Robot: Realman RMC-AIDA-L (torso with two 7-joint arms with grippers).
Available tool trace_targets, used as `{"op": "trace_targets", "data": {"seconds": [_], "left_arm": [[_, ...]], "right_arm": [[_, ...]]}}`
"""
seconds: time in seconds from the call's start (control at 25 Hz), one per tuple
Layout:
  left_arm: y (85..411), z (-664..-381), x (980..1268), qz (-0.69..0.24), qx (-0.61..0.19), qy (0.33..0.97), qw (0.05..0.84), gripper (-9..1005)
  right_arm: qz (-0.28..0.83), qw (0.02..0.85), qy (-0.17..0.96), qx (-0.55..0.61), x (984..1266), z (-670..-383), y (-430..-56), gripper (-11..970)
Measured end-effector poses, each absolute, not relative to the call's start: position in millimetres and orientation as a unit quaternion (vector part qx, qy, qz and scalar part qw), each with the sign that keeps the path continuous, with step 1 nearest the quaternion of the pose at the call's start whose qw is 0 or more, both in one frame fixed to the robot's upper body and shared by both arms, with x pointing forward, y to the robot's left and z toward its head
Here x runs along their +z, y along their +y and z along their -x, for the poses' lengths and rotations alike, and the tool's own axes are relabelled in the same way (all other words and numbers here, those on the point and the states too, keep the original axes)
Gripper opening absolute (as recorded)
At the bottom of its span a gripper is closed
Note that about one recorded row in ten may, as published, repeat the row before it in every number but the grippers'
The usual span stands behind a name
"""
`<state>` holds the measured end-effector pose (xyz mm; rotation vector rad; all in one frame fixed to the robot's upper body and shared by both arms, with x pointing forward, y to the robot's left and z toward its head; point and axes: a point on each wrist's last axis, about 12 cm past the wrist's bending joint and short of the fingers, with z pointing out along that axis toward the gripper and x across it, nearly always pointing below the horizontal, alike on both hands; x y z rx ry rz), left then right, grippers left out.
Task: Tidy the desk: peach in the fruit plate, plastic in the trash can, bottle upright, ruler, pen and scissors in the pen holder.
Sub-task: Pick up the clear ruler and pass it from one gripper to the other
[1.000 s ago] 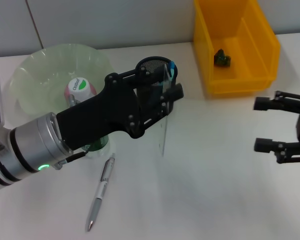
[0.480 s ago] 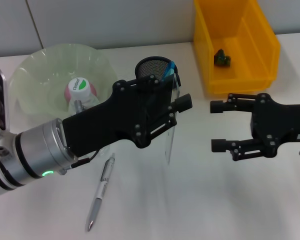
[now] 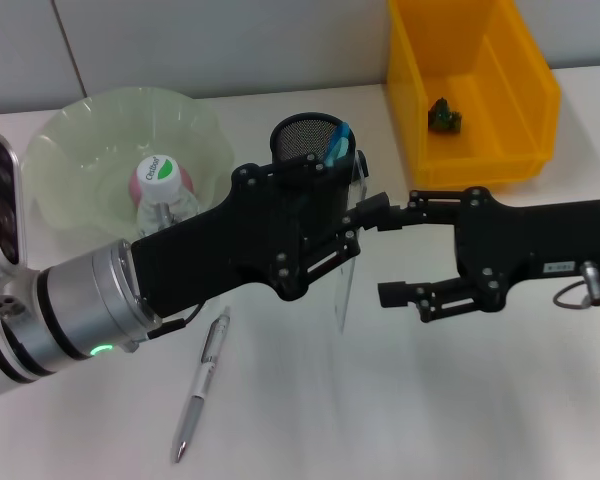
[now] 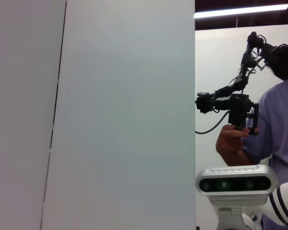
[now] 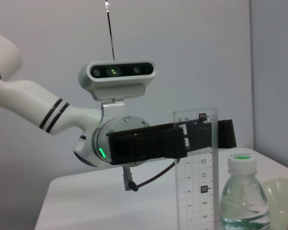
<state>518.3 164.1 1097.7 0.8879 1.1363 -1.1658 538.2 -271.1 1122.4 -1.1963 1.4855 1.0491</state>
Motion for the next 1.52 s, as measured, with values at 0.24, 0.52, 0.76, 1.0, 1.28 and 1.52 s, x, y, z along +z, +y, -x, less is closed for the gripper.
{"op": "trace_targets", "data": {"seconds": [0.24,0.52,0.76,1.0,1.28,1.52], "left_arm": [[163.0,-517.8,1096.5,-0.384,-0.501,0.491,0.6,387],[162.4,-518.0,1096.4,-0.384,-0.501,0.492,0.6,388],[162.3,-518.1,1096.4,-0.384,-0.5,0.492,0.6,388],[163.4,-518.4,1096.1,-0.382,-0.498,0.493,0.603,389],[183.0,-526.3,1095.2,-0.337,-0.456,0.503,0.652,389],[187.9,-529.1,1096.1,-0.31,-0.436,0.503,0.679,390]], "right_arm": [[0.497,0.462,0.599,0.425,1124.5,-545.0,-259.0,839],[0.499,0.464,0.593,0.428,1125.7,-547.9,-251.3,838],[0.505,0.465,0.588,0.428,1129.3,-552.4,-245.7,838],[0.501,0.463,0.591,0.431,1129.7,-552.9,-245.3,838],[0.451,0.507,0.591,0.436,1116.4,-532.6,-262.5,839],[0.432,0.558,0.566,0.426,1100.2,-520.1,-261.0,839]]}}
